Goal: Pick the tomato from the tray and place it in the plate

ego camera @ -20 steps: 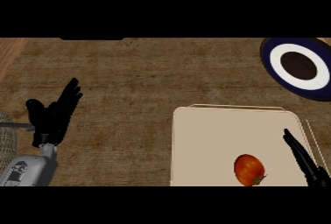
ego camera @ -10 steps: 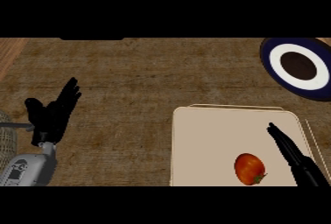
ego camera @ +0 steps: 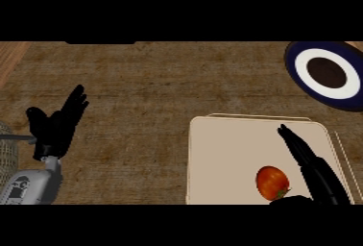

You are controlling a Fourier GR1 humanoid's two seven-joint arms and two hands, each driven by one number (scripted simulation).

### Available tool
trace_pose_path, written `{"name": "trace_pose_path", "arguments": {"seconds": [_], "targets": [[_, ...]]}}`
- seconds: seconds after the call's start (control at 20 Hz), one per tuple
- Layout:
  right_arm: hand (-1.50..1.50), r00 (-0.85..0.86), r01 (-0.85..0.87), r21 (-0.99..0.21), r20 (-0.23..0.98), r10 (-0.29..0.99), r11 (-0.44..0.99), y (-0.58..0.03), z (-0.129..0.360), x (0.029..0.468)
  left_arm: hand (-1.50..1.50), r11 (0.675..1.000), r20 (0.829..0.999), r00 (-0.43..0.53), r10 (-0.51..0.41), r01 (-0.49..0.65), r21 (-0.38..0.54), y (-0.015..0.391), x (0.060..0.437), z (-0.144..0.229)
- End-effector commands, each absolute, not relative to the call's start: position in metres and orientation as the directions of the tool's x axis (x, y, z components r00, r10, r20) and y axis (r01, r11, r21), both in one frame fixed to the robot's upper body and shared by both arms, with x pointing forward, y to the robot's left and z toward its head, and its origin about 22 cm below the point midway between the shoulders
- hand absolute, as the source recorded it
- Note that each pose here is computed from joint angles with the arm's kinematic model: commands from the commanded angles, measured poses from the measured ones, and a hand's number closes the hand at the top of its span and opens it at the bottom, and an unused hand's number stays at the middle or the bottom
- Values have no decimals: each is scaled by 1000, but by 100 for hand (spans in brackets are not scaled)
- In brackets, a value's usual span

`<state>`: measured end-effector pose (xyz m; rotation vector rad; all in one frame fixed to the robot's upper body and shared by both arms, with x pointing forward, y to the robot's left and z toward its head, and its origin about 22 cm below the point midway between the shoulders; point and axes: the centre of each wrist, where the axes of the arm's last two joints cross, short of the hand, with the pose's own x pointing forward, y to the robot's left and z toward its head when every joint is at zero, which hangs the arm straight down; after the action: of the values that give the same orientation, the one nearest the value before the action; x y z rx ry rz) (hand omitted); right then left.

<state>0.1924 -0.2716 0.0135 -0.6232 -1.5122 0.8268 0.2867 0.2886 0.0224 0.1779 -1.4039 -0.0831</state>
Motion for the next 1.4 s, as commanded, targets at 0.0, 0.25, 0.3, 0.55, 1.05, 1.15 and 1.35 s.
{"name": "trace_pose_path", "arguments": {"seconds": [0.0,0.25,0.3,0.55,1.05,1.15,1.35], "targets": [[-150,-107,-100,-807,590,800,582,-258,-5,202,0,984,972,170,-163,-45,173,290,280,15],[-150,-88,-135,-825,562,823,549,-270,-4,199,0,986,974,172,-147,-57,159,303,285,13],[-150,-100,-132,-821,569,816,556,-244,3,224,0,986,972,175,-154,-44,164,285,280,19],[150,-196,-237,-840,533,823,488,-248,5,217,0,986,973,173,-154,-37,163,293,293,30],[150,-224,-117,-831,555,801,544,-238,-5,207,0,983,973,156,-167,-43,176,294,277,27],[150,-229,3,-847,517,825,531,-222,7,194,0,986,975,169,-147,-56,158,290,280,15],[150,-163,-128,-839,544,823,529,-220,82,300,0,984,972,157,-173,-11,177,275,292,23]]}}
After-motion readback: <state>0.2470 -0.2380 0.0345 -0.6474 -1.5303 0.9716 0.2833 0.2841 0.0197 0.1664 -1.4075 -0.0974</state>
